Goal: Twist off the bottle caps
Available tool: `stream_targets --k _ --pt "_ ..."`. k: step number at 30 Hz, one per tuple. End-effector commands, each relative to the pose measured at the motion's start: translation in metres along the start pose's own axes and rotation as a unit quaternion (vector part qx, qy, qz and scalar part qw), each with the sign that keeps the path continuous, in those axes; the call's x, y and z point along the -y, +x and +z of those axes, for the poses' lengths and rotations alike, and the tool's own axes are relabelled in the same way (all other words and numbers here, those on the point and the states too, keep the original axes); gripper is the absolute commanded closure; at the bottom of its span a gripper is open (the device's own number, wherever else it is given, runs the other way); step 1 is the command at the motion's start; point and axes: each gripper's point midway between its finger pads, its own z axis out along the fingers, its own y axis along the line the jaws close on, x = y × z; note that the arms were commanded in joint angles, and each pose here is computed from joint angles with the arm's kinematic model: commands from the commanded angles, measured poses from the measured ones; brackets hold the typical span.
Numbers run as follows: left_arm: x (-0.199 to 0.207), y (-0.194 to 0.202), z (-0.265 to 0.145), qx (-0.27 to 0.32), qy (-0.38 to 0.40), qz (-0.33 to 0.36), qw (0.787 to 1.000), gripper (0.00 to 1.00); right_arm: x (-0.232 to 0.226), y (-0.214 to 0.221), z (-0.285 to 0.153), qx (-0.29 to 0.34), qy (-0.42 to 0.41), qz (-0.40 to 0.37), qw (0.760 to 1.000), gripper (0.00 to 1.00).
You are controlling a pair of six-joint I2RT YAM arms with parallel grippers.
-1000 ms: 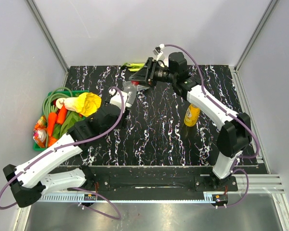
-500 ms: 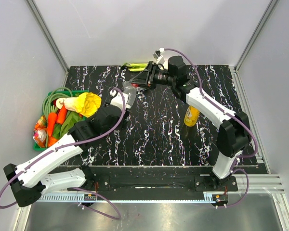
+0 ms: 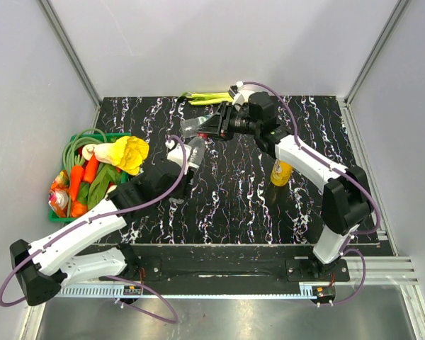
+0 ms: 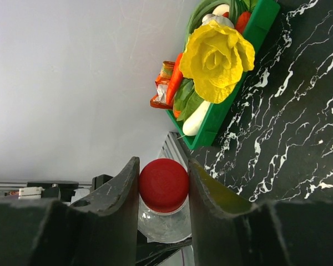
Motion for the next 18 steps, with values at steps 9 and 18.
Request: stream_targets --k 9,18 --pt "0.053 -0.011 0.010 0.031 0.205 -0.109 0.972 0.84 -0.054 0.010 -0.029 0.000 -0.064 -0.090 0.994 1.00" --pt "0.074 -0.037 -0.021 0.081 0.351 -0.141 0.922 0.84 -0.062 0.016 -0.036 -0.015 -0.086 -0.114 0.990 1.00"
